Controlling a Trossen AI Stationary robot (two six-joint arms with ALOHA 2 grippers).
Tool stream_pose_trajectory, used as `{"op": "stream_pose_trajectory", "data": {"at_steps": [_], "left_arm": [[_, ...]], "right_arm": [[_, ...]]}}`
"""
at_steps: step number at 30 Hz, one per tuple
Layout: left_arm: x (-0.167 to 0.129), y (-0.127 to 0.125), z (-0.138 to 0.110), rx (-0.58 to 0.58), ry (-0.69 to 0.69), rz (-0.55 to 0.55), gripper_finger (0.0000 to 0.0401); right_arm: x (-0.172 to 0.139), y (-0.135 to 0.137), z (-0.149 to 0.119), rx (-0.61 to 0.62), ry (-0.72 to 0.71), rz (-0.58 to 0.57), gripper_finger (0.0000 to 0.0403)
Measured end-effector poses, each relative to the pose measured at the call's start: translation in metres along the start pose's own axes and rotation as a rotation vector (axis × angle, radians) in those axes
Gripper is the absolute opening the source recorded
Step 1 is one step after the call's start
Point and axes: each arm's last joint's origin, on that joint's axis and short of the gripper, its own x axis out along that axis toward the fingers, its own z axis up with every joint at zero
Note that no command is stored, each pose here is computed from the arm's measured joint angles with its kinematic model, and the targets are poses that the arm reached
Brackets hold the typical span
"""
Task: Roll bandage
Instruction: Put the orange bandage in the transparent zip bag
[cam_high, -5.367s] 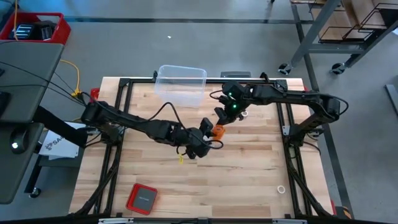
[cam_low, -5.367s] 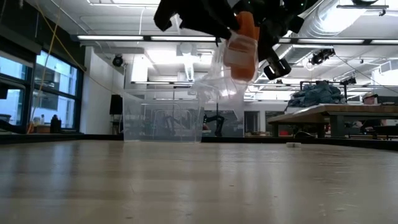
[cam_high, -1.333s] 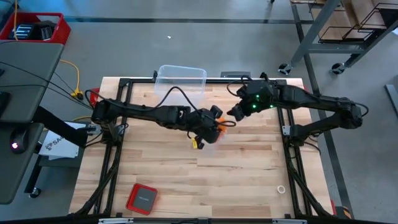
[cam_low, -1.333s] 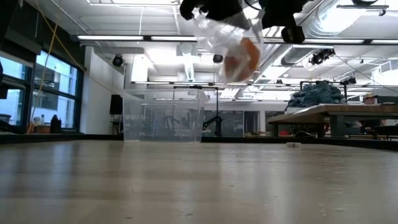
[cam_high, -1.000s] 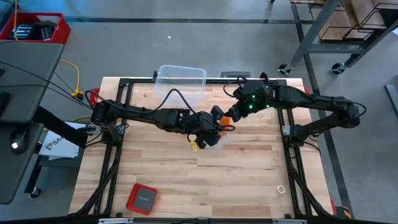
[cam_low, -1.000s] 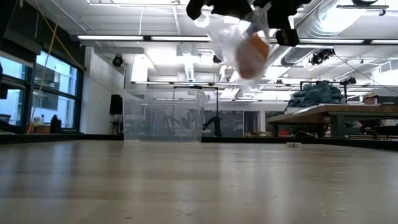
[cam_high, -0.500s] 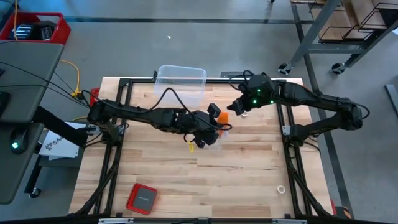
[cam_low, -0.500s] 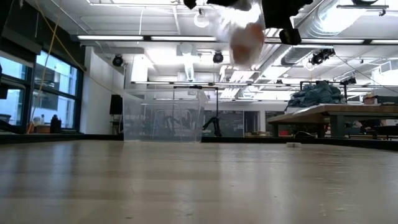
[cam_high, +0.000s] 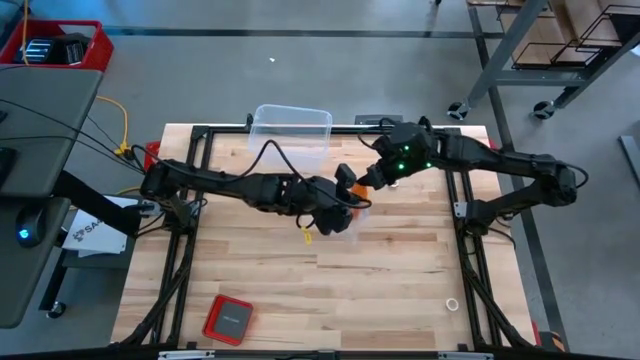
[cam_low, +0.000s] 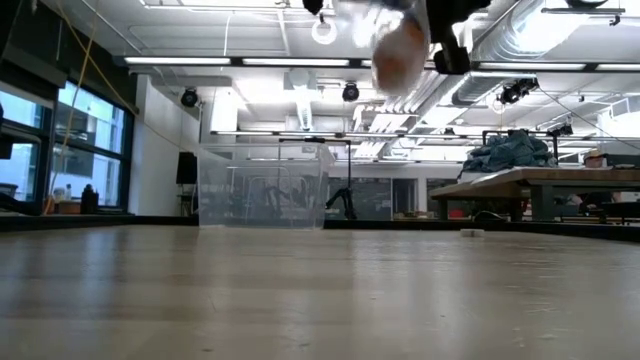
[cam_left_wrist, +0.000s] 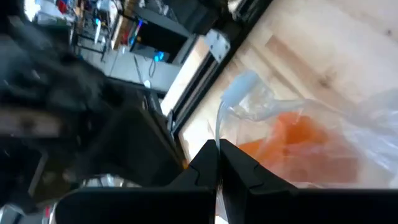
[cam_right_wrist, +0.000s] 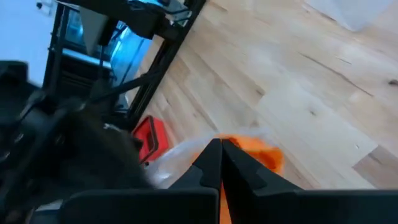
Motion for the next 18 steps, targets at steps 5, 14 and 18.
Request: {"op": "stream_pose_trajectory", "data": {"at_steps": [5,14,18], "left_arm": [[0.005,0.007,-0.012,-0.052,0.052,0.021,0.0],[0.01,0.024,-0.025,-0.112,0.091,0.124,0.0],[0.011,0.033,-0.024,-0.214,0.043,0.207,0.0]], "right_arm": [[0.001,0.007,-0.008,-0.003,0.035,0.027,0.0],[0.015,0.017,-0.019,-0.024,0.035,0.016,0.0],[0.019,0.018,-0.02,-0.03,0.059,0.035,0.0]]}}
